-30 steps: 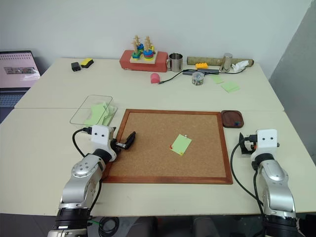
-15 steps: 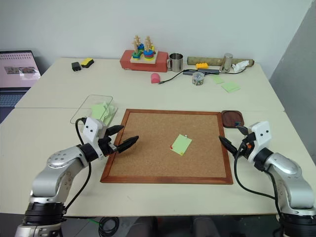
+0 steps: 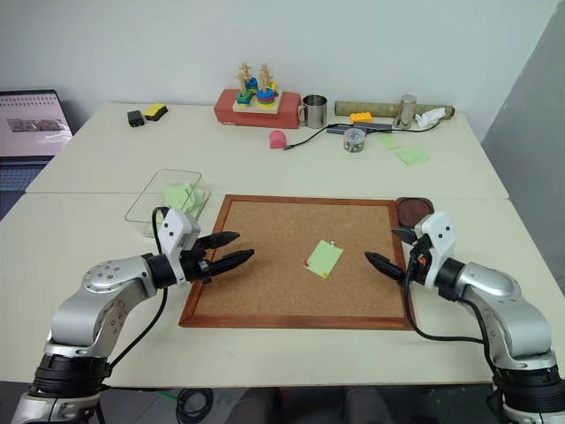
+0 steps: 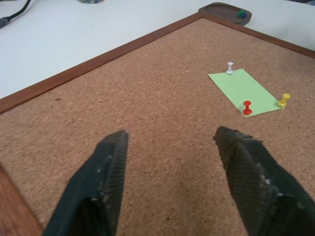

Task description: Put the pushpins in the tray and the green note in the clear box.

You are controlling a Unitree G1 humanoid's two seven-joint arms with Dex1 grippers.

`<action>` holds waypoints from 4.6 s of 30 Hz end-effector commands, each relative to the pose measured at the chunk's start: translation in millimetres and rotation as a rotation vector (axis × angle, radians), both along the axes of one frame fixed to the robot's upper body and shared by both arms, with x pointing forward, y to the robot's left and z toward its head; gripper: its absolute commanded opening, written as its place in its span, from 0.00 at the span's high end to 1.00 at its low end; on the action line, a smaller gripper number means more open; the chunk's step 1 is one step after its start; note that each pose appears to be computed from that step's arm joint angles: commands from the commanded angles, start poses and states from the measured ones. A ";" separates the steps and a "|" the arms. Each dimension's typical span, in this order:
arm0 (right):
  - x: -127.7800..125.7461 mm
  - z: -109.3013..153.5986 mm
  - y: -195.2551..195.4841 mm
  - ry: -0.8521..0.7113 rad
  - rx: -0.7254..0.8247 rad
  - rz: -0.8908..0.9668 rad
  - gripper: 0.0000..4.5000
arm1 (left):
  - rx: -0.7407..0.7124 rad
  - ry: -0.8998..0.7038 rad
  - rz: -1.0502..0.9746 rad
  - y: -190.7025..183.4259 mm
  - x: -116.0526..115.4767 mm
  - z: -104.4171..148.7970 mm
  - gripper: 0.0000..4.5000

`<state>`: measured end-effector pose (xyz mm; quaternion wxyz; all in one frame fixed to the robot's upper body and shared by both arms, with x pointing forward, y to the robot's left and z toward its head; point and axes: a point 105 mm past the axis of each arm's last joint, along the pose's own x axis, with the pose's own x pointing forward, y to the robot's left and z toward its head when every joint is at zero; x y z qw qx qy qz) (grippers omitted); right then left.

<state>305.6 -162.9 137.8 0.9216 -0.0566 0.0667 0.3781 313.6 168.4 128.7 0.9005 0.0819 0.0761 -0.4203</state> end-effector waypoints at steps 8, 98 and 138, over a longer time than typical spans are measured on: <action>17.6 1.0 31.5 -0.046 0.004 0.065 0.00 | -0.001 -0.051 -0.085 -25.2 -4.5 9.3 0.89; 125.1 5.7 -75.8 -0.077 0.019 -0.557 0.99 | 0.210 0.127 -0.164 -48.0 -16.3 -69.8 1.00; -12.6 -15.1 73.7 -0.016 -0.124 0.338 0.16 | 0.222 0.136 -0.166 -43.6 -19.9 -70.6 1.00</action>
